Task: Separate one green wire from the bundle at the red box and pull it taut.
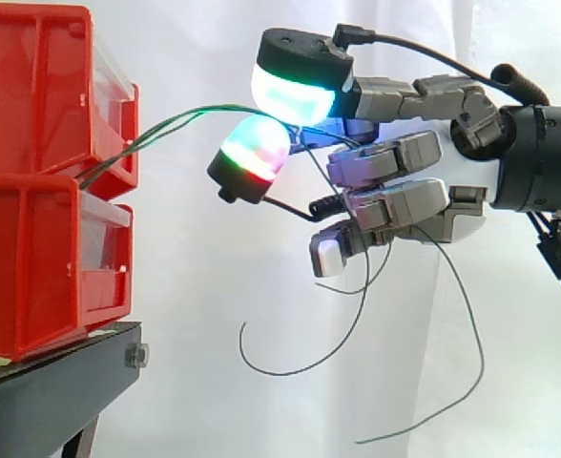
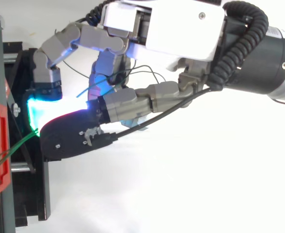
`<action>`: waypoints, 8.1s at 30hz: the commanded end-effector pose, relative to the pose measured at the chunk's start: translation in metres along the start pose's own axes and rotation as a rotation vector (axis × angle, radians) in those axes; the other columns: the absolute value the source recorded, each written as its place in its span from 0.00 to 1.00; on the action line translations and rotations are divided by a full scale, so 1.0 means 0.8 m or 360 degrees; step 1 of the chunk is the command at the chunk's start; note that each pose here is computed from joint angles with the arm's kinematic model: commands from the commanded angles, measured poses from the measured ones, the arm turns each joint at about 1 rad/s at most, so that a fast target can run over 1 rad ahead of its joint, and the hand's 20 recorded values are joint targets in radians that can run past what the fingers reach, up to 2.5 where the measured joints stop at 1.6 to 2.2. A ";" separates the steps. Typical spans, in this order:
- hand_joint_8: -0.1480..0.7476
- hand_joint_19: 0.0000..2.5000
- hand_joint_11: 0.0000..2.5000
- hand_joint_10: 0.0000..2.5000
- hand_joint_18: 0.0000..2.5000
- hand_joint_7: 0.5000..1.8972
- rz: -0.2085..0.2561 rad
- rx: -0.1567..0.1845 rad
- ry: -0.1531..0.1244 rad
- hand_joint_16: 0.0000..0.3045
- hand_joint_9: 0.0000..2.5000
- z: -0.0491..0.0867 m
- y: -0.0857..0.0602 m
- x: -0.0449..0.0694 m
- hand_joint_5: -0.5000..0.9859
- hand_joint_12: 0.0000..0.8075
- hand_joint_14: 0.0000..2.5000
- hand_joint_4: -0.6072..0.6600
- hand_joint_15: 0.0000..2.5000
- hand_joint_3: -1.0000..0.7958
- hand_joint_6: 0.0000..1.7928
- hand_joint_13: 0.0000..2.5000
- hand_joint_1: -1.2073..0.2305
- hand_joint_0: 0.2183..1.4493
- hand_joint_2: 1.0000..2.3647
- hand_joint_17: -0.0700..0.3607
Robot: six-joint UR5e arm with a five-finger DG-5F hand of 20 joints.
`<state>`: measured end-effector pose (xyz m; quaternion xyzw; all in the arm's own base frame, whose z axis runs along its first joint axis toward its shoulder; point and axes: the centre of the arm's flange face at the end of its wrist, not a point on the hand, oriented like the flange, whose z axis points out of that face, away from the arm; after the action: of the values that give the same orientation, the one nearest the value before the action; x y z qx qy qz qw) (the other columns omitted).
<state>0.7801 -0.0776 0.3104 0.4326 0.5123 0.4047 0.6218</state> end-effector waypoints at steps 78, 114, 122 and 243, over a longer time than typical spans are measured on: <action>0.53 0.20 0.41 0.01 0.30 0.37 0.0201 0.0077 0.0103 0.18 0.47 -0.007 0.010 0.033 0.25 0.51 0.01 0.59 0.24 0.28 0.42 0.34 0.51 0.27 0.00 0.45; 0.56 0.21 0.43 0.01 0.33 0.49 0.0199 0.0067 0.0105 0.19 0.50 -0.004 0.017 0.032 0.25 0.53 0.01 0.61 0.25 0.50 0.50 0.37 0.36 0.30 0.02 0.47; 0.55 0.20 0.44 0.01 0.33 0.47 0.0196 0.0069 0.0106 0.19 0.49 -0.005 0.016 0.032 0.25 0.53 0.01 0.56 0.24 0.52 0.50 0.35 0.33 0.31 0.02 0.47; 0.51 0.14 0.15 0.01 0.28 0.44 0.0234 0.0408 0.0167 0.18 0.32 -0.076 -0.058 0.058 0.25 0.50 0.01 0.50 0.14 0.54 0.50 0.29 0.32 0.32 0.02 0.45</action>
<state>0.7298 -0.0400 0.2468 0.5229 0.5585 0.4026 0.5026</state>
